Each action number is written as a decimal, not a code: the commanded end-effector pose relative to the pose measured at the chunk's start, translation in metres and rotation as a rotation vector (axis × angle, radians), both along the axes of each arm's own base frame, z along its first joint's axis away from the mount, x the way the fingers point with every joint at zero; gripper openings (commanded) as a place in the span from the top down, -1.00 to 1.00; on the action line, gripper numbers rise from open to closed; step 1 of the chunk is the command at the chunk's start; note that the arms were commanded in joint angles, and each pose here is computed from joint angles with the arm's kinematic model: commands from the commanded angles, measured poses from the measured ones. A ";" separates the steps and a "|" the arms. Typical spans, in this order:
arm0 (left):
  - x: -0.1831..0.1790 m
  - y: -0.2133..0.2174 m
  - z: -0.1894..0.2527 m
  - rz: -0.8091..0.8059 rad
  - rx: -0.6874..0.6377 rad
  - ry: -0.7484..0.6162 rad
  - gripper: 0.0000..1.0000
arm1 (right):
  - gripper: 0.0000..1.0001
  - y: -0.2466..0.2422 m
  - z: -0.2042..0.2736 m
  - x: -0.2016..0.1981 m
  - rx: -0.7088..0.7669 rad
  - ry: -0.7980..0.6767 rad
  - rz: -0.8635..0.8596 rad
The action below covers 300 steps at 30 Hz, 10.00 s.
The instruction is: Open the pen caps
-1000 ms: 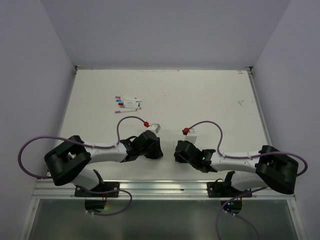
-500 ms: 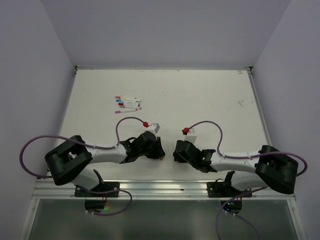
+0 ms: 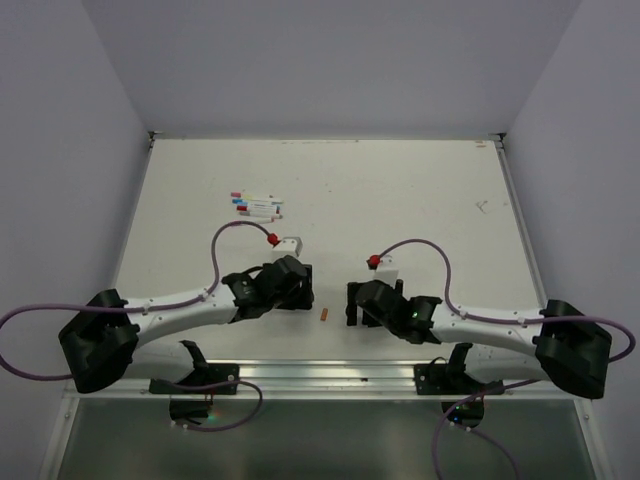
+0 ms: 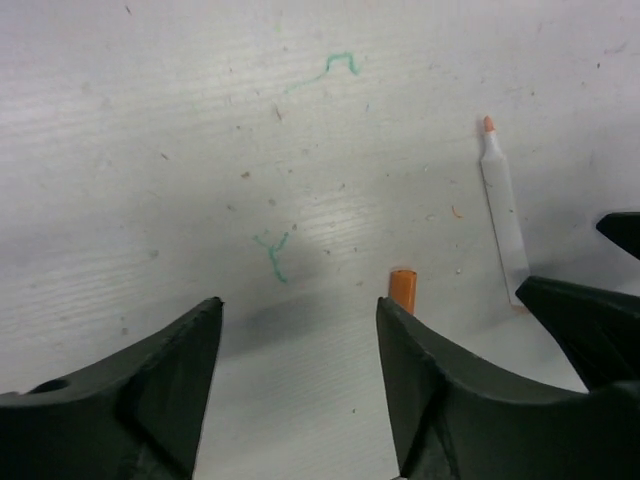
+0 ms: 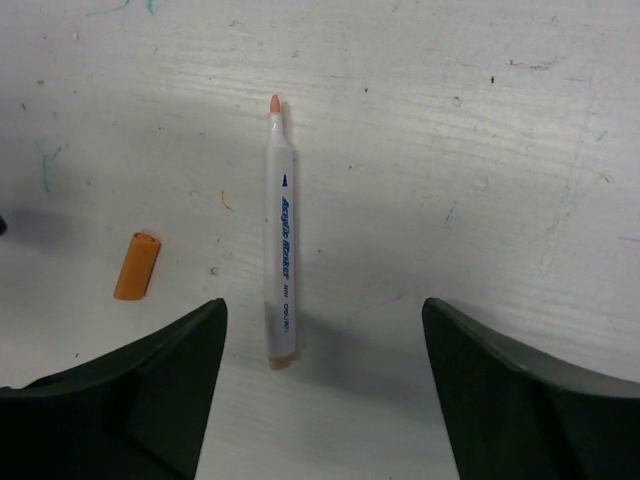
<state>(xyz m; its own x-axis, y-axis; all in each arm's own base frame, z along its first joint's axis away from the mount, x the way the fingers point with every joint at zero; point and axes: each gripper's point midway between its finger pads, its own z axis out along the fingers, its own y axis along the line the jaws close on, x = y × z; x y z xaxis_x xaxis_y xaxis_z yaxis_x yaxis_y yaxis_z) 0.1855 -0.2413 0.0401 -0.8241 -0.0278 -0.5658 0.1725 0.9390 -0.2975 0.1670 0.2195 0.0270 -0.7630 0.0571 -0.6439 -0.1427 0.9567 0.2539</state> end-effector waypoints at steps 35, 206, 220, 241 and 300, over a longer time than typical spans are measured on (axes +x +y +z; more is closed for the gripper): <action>0.213 0.138 0.020 1.137 0.035 0.258 -0.93 | -0.97 0.004 0.127 0.031 0.009 -0.169 0.097; 0.107 -0.025 0.134 0.211 -0.307 -0.226 1.00 | 1.00 0.061 0.109 0.052 -0.139 -0.371 0.178; 0.119 -0.013 0.108 0.139 -0.184 -0.200 1.00 | 1.00 0.012 0.087 0.028 -0.119 -0.232 0.093; 0.004 -0.026 0.011 -0.153 -0.143 0.047 1.00 | 1.00 -0.007 0.027 0.016 -0.023 -0.018 0.110; -0.015 0.001 -0.052 -0.059 0.090 0.067 0.26 | 0.45 -0.003 -0.004 0.012 -0.027 0.038 0.112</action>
<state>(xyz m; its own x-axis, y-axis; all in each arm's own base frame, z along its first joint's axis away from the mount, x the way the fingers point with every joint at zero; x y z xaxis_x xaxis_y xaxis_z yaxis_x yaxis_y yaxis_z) 0.1857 -0.2795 0.0174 -0.8321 -0.0019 -0.5546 0.2454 0.8955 -0.3713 0.1773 0.2161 0.0190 -0.7943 -0.0770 -0.6027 -0.2543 0.9430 0.2147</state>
